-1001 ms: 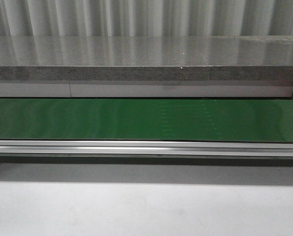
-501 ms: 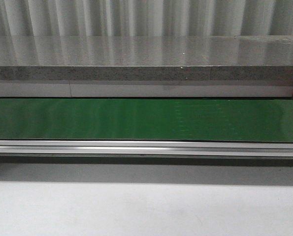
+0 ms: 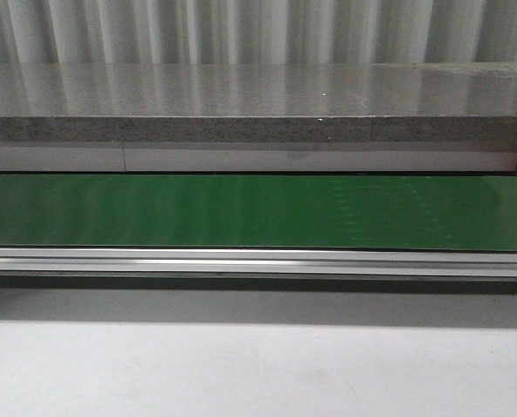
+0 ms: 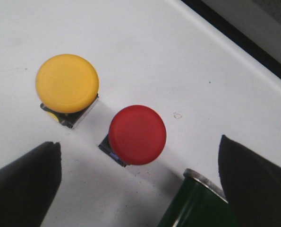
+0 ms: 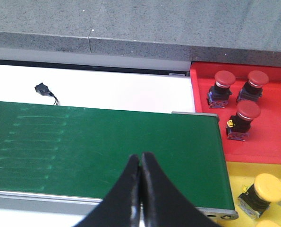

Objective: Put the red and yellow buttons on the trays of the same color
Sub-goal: 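Lower the left gripper toward a red-capped button in the cluster, then grasp the red button with the left gripper, then carry the red button onto the belt and open the left gripper, then grasp a yellow-capped button with the left gripper, then carry the yellow button over the belt with the left gripper, then set the yellow button on the belt and open the left gripper, then lower the right gripper onto the red button and grasp it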

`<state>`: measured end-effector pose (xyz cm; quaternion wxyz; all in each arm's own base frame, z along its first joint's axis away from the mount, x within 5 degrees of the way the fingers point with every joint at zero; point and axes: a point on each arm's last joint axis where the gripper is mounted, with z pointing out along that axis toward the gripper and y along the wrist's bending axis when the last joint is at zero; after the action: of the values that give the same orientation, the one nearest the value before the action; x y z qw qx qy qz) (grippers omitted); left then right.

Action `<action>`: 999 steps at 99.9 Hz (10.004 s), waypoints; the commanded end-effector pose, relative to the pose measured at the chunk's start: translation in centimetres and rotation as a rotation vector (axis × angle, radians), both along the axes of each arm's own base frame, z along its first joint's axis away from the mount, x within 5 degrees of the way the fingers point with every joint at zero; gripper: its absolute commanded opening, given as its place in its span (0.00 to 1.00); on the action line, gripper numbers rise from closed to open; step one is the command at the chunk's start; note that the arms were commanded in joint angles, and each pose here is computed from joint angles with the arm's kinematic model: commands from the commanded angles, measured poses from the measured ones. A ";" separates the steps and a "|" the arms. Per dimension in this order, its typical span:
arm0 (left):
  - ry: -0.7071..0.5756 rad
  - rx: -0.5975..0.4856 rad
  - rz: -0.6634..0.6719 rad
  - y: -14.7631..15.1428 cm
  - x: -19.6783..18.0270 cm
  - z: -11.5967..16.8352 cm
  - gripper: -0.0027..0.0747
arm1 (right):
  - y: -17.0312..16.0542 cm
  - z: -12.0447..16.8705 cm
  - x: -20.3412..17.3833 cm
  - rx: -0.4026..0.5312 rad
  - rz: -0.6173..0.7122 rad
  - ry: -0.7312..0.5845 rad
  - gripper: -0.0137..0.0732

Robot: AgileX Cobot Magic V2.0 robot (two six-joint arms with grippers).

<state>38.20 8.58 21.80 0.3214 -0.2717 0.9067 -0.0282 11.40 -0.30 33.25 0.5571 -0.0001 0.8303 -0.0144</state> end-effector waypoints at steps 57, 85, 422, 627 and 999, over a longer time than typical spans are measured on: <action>-0.091 -0.003 0.029 0.9 2.5 -0.3 0.84 | 0.0 1.5 0.1 -0.011 0.002 -0.099 0.08; -0.070 -0.008 0.028 0.8 2.4 -0.4 0.36 | 0.0 1.5 0.1 -0.011 0.002 -0.099 0.08; -0.001 0.222 -0.150 3.7 -1.5 3.8 0.84 | 0.0 1.5 0.1 -0.011 0.002 -0.098 0.08; -0.182 0.200 -0.372 -7.1 -9.7 10.4 0.01 | 0.0 1.5 0.1 -0.011 0.002 -0.099 0.08; -0.536 0.305 -0.360 -8.3 -26.1 11.0 0.01 | 7.1 -4.1 8.3 0.057 0.343 0.188 0.86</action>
<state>11.81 0.22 31.22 0.5310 -0.0340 0.8466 -0.0150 18.24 5.44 28.16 0.4258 -0.1101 0.8934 0.0921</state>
